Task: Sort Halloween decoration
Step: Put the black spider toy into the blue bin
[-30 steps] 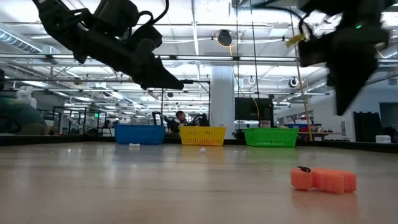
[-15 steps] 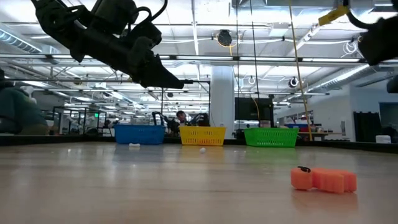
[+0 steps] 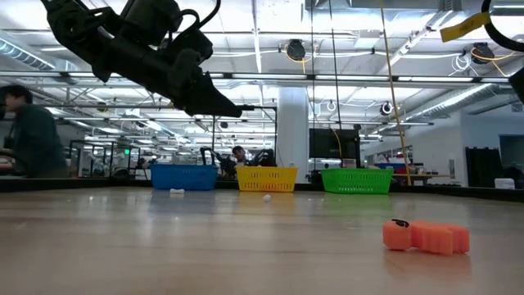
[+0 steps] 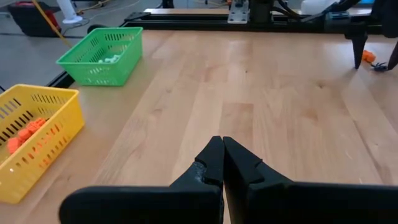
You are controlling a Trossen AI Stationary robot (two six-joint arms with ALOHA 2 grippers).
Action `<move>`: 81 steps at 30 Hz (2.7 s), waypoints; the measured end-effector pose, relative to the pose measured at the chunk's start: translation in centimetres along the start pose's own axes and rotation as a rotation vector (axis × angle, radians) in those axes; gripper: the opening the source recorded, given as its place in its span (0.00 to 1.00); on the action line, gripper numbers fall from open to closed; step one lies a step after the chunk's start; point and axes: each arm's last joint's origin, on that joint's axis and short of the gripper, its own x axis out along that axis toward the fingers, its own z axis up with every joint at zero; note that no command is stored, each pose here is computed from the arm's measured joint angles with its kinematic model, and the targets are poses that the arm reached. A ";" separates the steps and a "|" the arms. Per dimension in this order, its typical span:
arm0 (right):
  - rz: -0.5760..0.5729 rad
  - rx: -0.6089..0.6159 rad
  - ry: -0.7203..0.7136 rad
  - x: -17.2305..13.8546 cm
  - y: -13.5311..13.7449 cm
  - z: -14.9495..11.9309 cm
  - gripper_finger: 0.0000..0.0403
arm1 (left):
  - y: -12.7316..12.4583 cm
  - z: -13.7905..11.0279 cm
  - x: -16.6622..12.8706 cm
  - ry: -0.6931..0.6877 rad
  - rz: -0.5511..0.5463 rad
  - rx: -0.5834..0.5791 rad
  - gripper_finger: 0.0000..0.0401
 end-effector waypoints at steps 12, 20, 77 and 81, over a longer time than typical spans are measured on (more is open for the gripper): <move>-0.129 -0.090 0.094 1.7 -0.9 -0.6 0.50 | 0.7 -1.0 0.0 0.102 0.109 0.026 0.00; -0.140 -0.095 0.098 1.6 -1.6 0.1 0.37 | 0.7 -1.0 0.0 0.108 0.111 0.026 0.00; -0.348 0.049 -1.031 -12.7 -24.0 33.8 0.00 | -0.1 -6.9 -8.0 -0.123 0.079 -0.060 0.00; -0.369 0.090 -0.996 -12.1 -26.5 36.3 0.00 | -0.1 -6.9 -8.0 -0.124 0.078 -0.060 0.00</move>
